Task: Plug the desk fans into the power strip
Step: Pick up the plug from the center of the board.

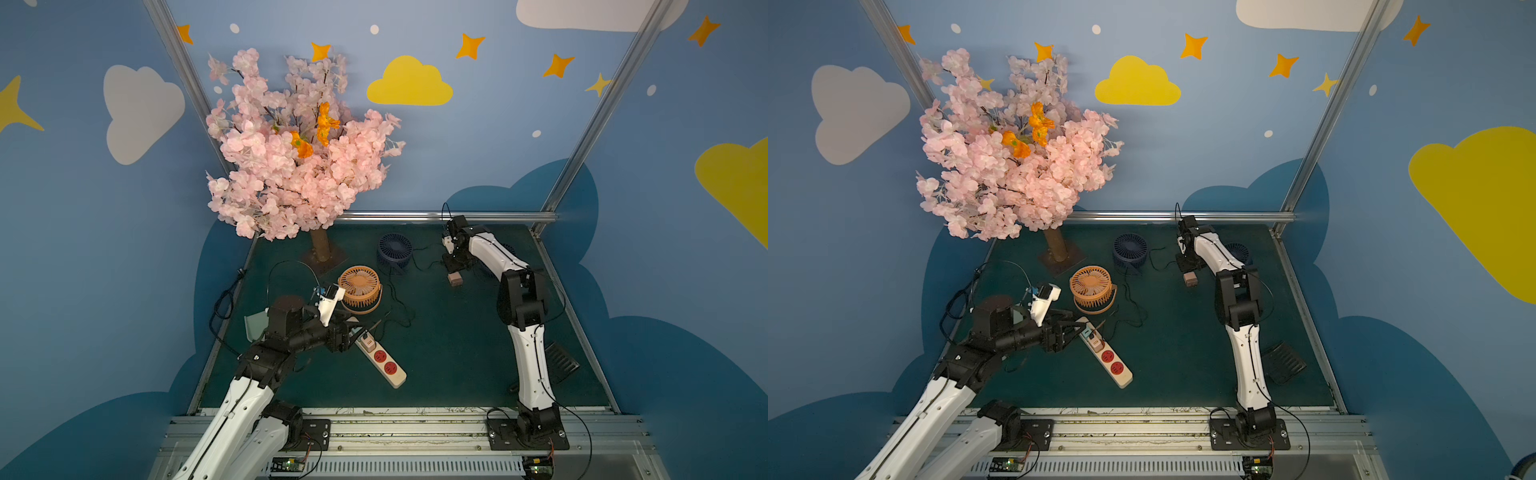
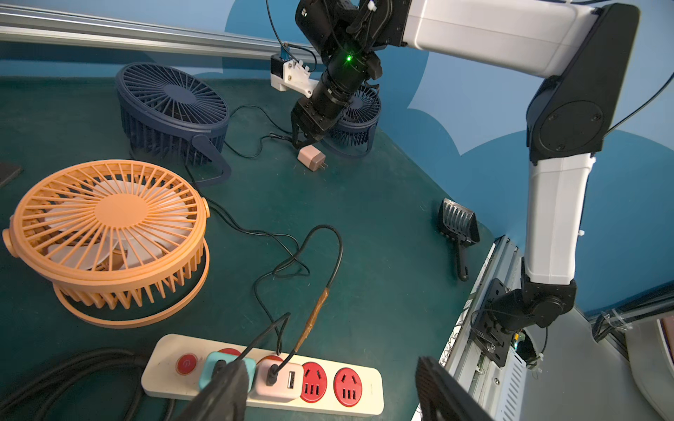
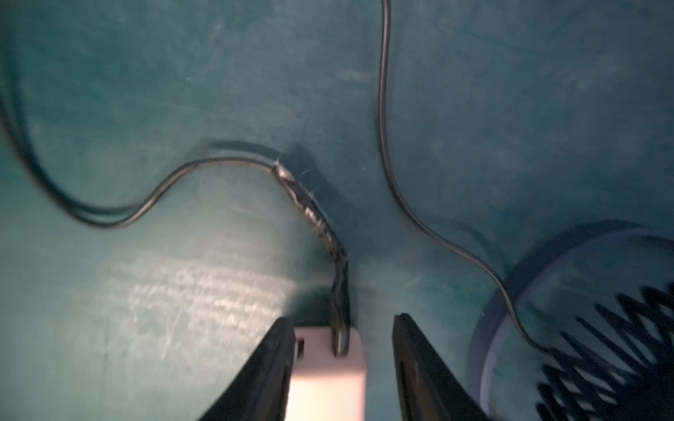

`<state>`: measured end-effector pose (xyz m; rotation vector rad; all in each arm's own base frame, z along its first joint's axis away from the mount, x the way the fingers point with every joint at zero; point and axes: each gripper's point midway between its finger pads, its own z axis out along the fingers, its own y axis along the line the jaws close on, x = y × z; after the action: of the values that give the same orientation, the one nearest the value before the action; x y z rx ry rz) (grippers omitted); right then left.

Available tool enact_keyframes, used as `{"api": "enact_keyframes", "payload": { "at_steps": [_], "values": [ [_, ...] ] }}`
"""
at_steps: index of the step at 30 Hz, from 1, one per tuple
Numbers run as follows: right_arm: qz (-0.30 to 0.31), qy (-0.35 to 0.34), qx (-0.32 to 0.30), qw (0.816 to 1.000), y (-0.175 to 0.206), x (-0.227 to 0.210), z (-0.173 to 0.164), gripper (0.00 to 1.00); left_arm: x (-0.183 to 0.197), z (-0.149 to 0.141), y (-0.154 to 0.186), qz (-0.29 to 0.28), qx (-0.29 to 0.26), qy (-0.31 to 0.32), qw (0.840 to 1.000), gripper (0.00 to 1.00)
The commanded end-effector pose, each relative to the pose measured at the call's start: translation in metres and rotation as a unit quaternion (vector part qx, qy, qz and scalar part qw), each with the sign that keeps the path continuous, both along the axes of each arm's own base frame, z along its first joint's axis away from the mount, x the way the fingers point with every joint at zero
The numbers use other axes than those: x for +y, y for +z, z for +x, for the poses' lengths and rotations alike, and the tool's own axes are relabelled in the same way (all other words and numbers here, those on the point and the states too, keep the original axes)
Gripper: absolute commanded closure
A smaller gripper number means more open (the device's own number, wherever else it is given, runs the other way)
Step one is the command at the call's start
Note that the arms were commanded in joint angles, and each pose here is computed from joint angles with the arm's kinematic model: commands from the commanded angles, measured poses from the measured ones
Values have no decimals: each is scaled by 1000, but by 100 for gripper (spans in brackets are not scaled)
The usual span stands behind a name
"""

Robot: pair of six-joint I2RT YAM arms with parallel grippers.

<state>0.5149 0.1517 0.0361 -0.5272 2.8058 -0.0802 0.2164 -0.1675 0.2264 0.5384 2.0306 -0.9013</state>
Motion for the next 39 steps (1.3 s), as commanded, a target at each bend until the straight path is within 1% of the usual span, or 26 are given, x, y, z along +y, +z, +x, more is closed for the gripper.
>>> {"api": "enact_keyframes", "payload": {
  "at_steps": [1, 3, 7, 10, 15, 16, 19, 20, 21, 24, 26, 28, 31, 32, 36, 39],
  "values": [
    [-2, -9, 10, 1000, -1, -5, 1, 55, 0, -2, -4, 5, 3, -3, 1000, 23],
    [8, -25, 12, 1000, -3, -4, 3, 56, -1, -2, -5, 4, 5, -4, 1000, 23],
    [15, -27, 22, 999, -11, -1, 1, 60, -2, -3, -5, 2, 9, -5, 1000, 23],
    [21, -28, 25, 999, -13, 1, 1, 65, -2, -3, -4, 2, 7, -6, 1000, 23],
    [31, -26, 28, 999, -16, 5, 2, 77, -5, -3, -4, -1, 12, -9, 1000, 23],
    [36, -25, 30, 999, -17, 8, 2, 80, -6, -2, -4, -3, 13, -7, 1000, 23],
    [50, -42, 32, 997, -14, 11, 1, 95, -14, 3, 4, -17, 7, 2, 1000, 24],
    [55, -47, 33, 997, -12, 12, 0, 99, -18, 6, 7, -25, 3, 4, 1000, 24],
    [61, -51, 34, 996, -8, 14, -2, 100, -23, 9, 11, -34, 0, 8, 999, 24],
    [71, -53, 19, 996, 13, 24, -7, 100, -41, 21, 19, -59, -10, 19, 998, 24],
    [79, -49, -10, 996, 38, 33, -14, 100, -58, 30, 20, -67, -7, 29, 997, 24],
    [88, -47, -35, 994, 57, 42, -25, 100, -70, 38, 19, -67, -2, 41, 997, 24],
    [121, -60, -65, 989, 87, 52, -45, 100, -90, 45, 18, -77, 6, 52, 996, 24],
    [137, -66, -81, 985, 102, 56, -53, 100, -95, 47, 17, -85, 11, 59, 995, 24],
    [193, -82, -127, 969, 139, 74, -91, 100, -117, 51, 21, -125, 23, 62, 990, 23],
    [244, -99, -158, 952, 164, 88, -119, 100, -133, 52, 24, -132, 27, 54, 989, 23]
  ]
}}
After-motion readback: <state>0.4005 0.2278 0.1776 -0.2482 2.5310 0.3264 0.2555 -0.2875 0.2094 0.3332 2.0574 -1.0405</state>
